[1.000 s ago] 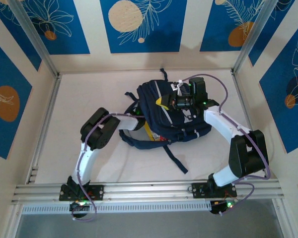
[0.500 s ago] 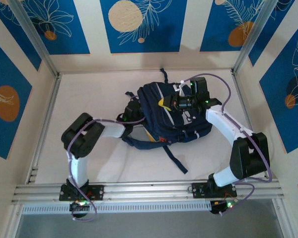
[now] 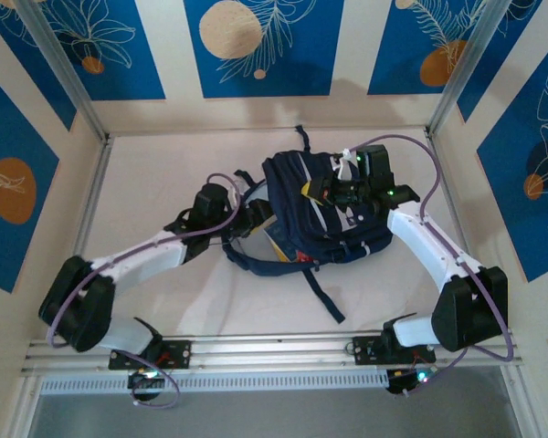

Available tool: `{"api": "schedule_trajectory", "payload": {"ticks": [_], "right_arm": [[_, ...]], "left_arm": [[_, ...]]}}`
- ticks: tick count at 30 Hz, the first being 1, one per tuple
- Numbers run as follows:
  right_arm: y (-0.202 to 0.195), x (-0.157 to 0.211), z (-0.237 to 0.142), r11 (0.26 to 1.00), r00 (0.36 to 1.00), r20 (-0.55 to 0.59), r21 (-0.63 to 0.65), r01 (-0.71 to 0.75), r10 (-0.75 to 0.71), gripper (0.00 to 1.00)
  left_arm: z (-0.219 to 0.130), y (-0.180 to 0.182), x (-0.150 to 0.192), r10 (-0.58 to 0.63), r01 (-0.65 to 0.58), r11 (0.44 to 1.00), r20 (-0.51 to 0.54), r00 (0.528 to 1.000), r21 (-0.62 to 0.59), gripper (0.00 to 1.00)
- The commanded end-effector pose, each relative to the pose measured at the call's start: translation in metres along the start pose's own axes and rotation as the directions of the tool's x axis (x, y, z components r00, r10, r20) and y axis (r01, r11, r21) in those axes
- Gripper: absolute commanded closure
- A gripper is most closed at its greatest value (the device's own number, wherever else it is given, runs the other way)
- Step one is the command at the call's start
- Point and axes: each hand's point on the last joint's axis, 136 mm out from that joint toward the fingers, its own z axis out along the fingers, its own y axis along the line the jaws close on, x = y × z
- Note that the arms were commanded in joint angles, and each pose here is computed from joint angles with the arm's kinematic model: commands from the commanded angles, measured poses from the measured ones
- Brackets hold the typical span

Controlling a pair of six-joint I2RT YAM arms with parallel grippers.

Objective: Pack books, pencil case, and school supplies into a backpack

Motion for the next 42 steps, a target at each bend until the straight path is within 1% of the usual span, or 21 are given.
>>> {"api": "schedule_trajectory", "payload": {"ticks": [1, 3, 5, 7, 10, 12, 14, 17, 18, 19, 21, 24, 27, 29, 32, 35, 38, 40, 42], "right_arm": [[-0.033, 0.013, -0.005, 0.980, 0.990, 0.002, 0.145, -0.137, 0.138, 1.00], [-0.034, 0.020, 0.002, 0.978, 0.992, -0.009, 0.170, -0.123, 0.127, 1.00], [-0.033, 0.027, 0.013, 0.976, 0.996, -0.019, 0.199, -0.087, 0.092, 1.00], [-0.033, 0.030, 0.024, 0.971, 0.997, -0.026, 0.230, -0.071, 0.079, 1.00], [-0.035, 0.033, 0.043, 0.959, 0.994, -0.043, 0.269, -0.089, 0.104, 1.00], [-0.032, 0.034, 0.055, 0.956, 0.991, -0.065, 0.280, -0.091, 0.114, 0.90], [-0.028, 0.034, 0.061, 0.955, 0.992, -0.087, 0.290, -0.062, 0.091, 0.81], [-0.025, 0.029, 0.057, 0.946, 0.995, -0.085, 0.325, -0.014, 0.044, 0.64], [-0.028, 0.026, 0.052, 0.933, 0.997, -0.078, 0.359, 0.000, 0.030, 0.60], [-0.031, 0.025, 0.047, 0.921, 0.997, -0.074, 0.390, 0.014, 0.016, 0.58], [-0.046, 0.024, 0.029, 0.870, 0.998, -0.065, 0.491, 0.034, -0.003, 0.57], [-0.065, 0.030, 0.002, 0.798, 0.998, -0.046, 0.600, 0.053, -0.032, 0.58], [-0.080, 0.044, -0.023, 0.753, 0.999, -0.027, 0.657, 0.045, -0.036, 0.65], [-0.090, 0.056, -0.036, 0.738, 1.000, -0.016, 0.674, 0.026, -0.022, 0.67], [-0.107, 0.078, -0.047, 0.735, 0.999, -0.024, 0.678, -0.003, 0.026, 0.69], [-0.120, 0.094, -0.049, 0.740, 0.997, -0.053, 0.672, -0.011, 0.063, 0.70], [-0.126, 0.100, -0.049, 0.742, 0.995, -0.092, 0.670, 0.028, 0.045, 0.66], [-0.121, 0.101, -0.040, 0.777, 0.990, -0.139, 0.625, 0.072, 0.020, 0.63], [-0.101, 0.105, -0.020, 0.850, 0.975, -0.222, 0.509, 0.138, -0.026, 0.62]], "left_arm": [[-0.040, 0.024, 0.005, 0.154, -0.160, 0.959, -0.045, 0.987, -0.232, 0.36], [-0.057, 0.029, 0.009, 0.189, -0.197, 0.941, -0.055, 0.980, -0.276, 0.35], [-0.065, 0.033, 0.017, 0.193, -0.205, 0.940, -0.069, 0.979, -0.273, 0.33], [-0.070, 0.039, 0.025, 0.183, -0.198, 0.942, -0.080, 0.980, -0.271, 0.33], [-0.073, 0.049, 0.035, 0.156, -0.180, 0.942, -0.103, 0.982, -0.284, 0.33], [-0.074, 0.051, 0.039, 0.145, -0.172, 0.943, -0.112, 0.983, -0.285, 0.33], [-0.075, 0.050, 0.041, 0.145, -0.176, 0.941, -0.123, 0.982, -0.291, 0.34], [-0.075, 0.046, 0.044, 0.161, -0.198, 0.936, -0.146, 0.976, -0.292, 0.35], [-0.074, 0.046, 0.046, 0.166, -0.207, 0.934, -0.158, 0.973, -0.291, 0.35], [-0.073, 0.046, 0.047, 0.169, -0.213, 0.932, -0.169, 0.971, -0.292, 0.35], [-0.071, 0.048, 0.051, 0.170, -0.223, 0.926, -0.192, 0.967, -0.305, 0.35], [-0.067, 0.049, 0.056, 0.177, -0.236, 0.923, -0.211, 0.961, -0.304, 0.36], [-0.059, 0.051, 0.066, 0.178, -0.249, 0.923, -0.248, 0.952, -0.295, 0.38], [-0.053, 0.050, 0.075, 0.190, -0.269, 0.921, -0.279, 0.941, -0.283, 0.40], [-0.040, 0.050, 0.089, 0.194, -0.292, 0.919, -0.338, 0.921, -0.267, 0.42], [-0.025, 0.052, 0.102, 0.191, -0.306, 0.916, -0.389, 0.901, -0.259, 0.42], [-0.015, 0.052, 0.103, 0.196, -0.317, 0.912, -0.403, 0.894, -0.261, 0.42], [-0.010, 0.053, 0.099, 0.201, -0.327, 0.905, -0.404, 0.892, -0.272, 0.42], [-0.007, 0.055, 0.096, 0.196, -0.329, 0.900, -0.408, 0.892, -0.287, 0.42]]}}
